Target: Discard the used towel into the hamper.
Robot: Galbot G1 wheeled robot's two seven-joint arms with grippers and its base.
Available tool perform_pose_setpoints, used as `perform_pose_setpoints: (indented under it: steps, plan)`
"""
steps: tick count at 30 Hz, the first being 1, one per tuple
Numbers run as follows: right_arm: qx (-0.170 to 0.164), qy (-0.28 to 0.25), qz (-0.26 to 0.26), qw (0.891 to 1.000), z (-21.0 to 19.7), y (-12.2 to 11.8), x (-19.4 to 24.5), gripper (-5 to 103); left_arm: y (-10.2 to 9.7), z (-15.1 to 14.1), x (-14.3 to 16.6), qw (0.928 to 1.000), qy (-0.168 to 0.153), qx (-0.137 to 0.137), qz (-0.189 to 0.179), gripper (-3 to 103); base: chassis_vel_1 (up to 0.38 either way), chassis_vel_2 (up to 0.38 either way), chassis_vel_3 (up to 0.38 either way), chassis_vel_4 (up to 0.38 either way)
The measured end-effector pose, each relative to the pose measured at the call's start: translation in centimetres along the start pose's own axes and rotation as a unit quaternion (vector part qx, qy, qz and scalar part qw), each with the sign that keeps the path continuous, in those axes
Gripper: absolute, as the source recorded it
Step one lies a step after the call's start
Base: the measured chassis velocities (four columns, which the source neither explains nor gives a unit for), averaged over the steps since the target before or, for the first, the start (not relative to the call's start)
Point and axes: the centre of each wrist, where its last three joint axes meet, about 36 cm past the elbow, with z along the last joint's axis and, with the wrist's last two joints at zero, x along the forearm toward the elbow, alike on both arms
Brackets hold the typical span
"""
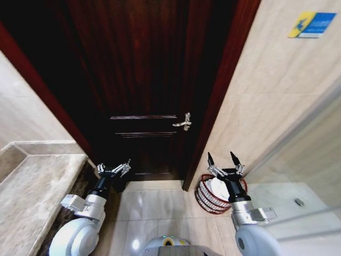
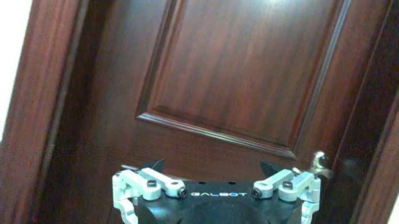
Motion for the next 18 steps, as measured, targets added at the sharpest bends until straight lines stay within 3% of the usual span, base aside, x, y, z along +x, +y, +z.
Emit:
perform_pose_setpoints:
  steps: [12, 18]
  plan:
    - [0.000, 0.000, 0.000, 1.000, 0.00, 0.00, 0.00, 100, 0.00, 0.00, 0.00, 1.0000, 0.000, 0.000, 0.000, 100, 0.005, -0.001, 0.003, 0.005]
    - [0.000, 0.000, 0.000, 1.000, 0.00, 0.00, 0.00, 100, 0.00, 0.00, 0.00, 1.0000, 0.000, 0.000, 0.000, 100, 0.115, -0.105, -0.116, 0.116]
